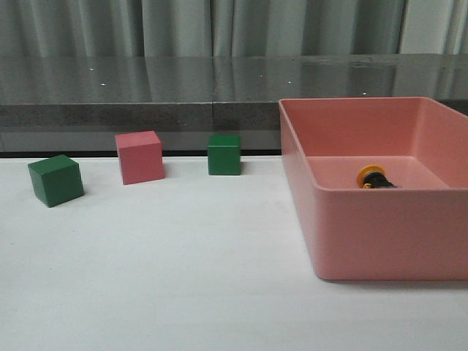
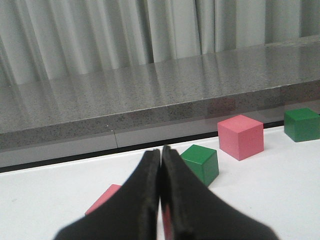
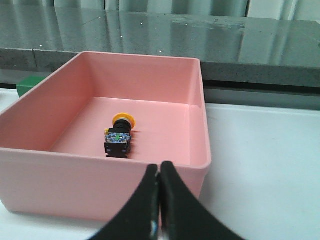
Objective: Place and stand button with both arms
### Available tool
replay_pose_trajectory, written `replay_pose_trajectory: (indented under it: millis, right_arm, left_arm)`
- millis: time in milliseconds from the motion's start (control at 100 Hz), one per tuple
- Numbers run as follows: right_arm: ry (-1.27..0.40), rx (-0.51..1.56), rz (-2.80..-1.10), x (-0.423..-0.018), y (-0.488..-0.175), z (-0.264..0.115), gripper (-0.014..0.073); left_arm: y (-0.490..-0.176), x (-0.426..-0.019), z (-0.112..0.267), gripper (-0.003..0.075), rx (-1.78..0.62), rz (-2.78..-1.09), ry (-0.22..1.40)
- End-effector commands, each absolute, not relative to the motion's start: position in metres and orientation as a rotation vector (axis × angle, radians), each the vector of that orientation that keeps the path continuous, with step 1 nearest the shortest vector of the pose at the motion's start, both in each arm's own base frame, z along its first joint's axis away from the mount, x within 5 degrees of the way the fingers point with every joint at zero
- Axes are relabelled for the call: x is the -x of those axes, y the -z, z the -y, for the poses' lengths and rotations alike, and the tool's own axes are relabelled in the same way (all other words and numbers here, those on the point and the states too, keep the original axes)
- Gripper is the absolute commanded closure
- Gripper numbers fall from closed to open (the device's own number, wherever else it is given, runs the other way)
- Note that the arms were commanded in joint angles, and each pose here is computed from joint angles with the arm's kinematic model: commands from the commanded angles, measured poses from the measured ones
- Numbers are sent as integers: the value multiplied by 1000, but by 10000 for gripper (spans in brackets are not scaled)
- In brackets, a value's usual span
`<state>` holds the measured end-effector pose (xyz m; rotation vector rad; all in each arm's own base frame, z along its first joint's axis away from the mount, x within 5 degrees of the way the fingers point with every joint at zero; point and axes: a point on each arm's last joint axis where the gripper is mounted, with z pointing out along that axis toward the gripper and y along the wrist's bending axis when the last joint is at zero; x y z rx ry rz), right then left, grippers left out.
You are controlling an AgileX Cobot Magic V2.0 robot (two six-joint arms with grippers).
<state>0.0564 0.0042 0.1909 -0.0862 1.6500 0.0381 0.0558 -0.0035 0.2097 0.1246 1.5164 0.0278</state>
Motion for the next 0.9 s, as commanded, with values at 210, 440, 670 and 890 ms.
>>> replay_pose_trajectory:
  millis: [210, 440, 670, 890]
  right_arm:
    - [-29, 83, -1528, -54, -204, -4, 705]
    - [-29, 83, -1528, -54, -204, -4, 705]
    - [-33, 80, -1413, -53, -215, -4, 705]
    - [-42, 72, -1458, -49, -257, -4, 705]
  left_arm:
    - [-208, -54, 4, 739, -104, -1440, -8]
    - [-208, -54, 4, 739, -104, -1440, -8]
    - [-208, -54, 4, 739, -104, -1440, -8]
    - [-208, -54, 4, 739, -104, -1440, -8]
